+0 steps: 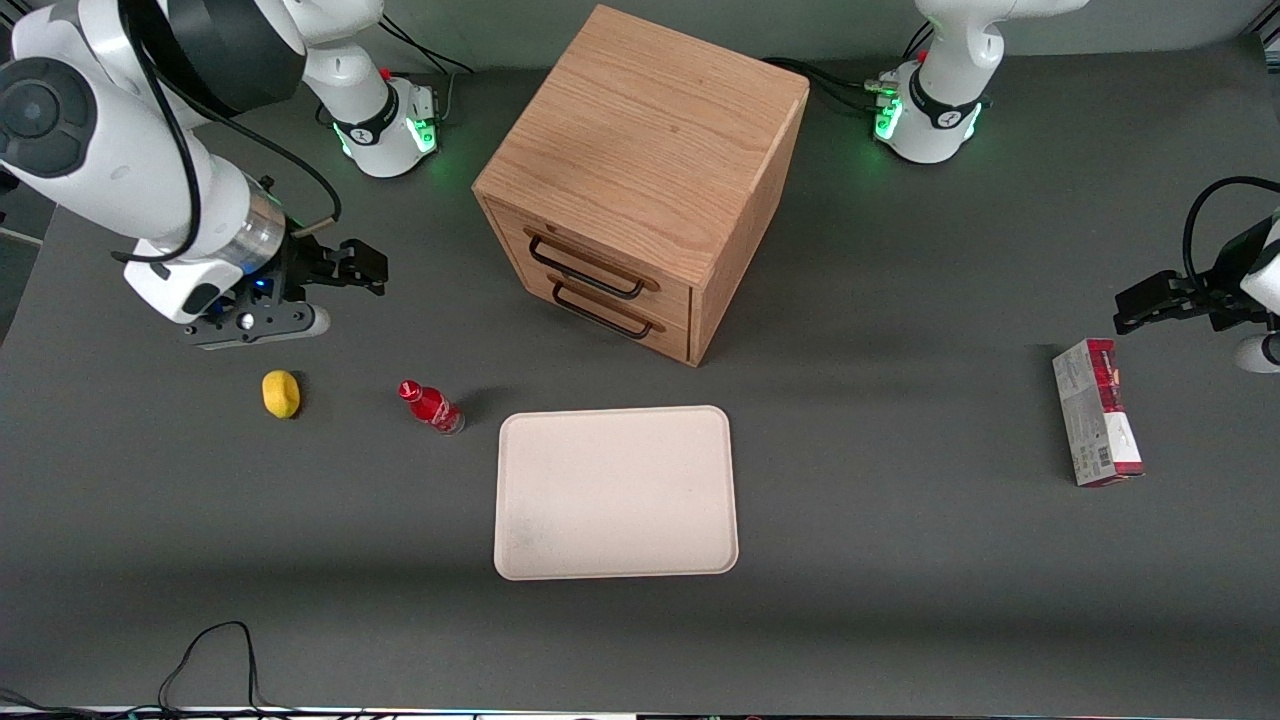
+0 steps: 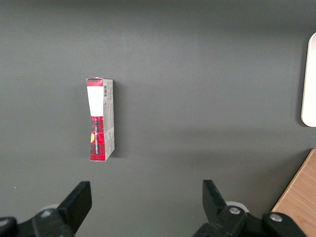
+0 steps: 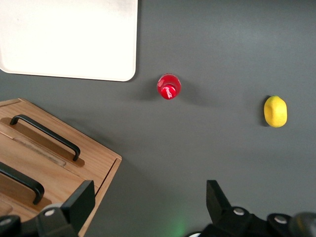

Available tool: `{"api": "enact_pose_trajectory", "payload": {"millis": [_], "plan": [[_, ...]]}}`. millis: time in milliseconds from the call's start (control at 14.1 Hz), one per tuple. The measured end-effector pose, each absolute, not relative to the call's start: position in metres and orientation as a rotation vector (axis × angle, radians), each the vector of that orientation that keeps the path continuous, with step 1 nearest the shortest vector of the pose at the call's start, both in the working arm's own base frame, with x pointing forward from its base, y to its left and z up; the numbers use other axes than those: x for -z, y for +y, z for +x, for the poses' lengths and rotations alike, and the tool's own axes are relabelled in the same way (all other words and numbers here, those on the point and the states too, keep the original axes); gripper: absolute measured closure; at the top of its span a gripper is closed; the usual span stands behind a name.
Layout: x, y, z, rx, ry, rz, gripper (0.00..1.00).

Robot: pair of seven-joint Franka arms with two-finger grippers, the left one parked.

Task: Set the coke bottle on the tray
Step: 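Move the open right gripper down over the red Coca-Cola bottle, then lower the right gripper around the bottle's cap end and close it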

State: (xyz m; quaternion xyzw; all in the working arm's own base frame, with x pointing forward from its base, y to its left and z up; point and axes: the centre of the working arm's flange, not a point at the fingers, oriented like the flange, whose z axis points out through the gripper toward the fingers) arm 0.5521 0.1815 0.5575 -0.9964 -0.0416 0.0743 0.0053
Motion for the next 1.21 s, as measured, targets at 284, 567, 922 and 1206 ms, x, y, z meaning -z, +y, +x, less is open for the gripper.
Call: {"api": "enact_pose_trajectory", "payload": {"millis": [284,567,922,1206], "plan": [[-0.549,0.174,0.561,-0.257,-0.105,-3.120,0.00],[-0.523,0.182,0.601,-0.266,-0.098,-3.110,0.00],[-0.436,0.192,0.658,-0.335,-0.081,-3.099,0.00],[-0.398,0.192,0.656,-0.424,-0.083,-3.102,0.00]]}}
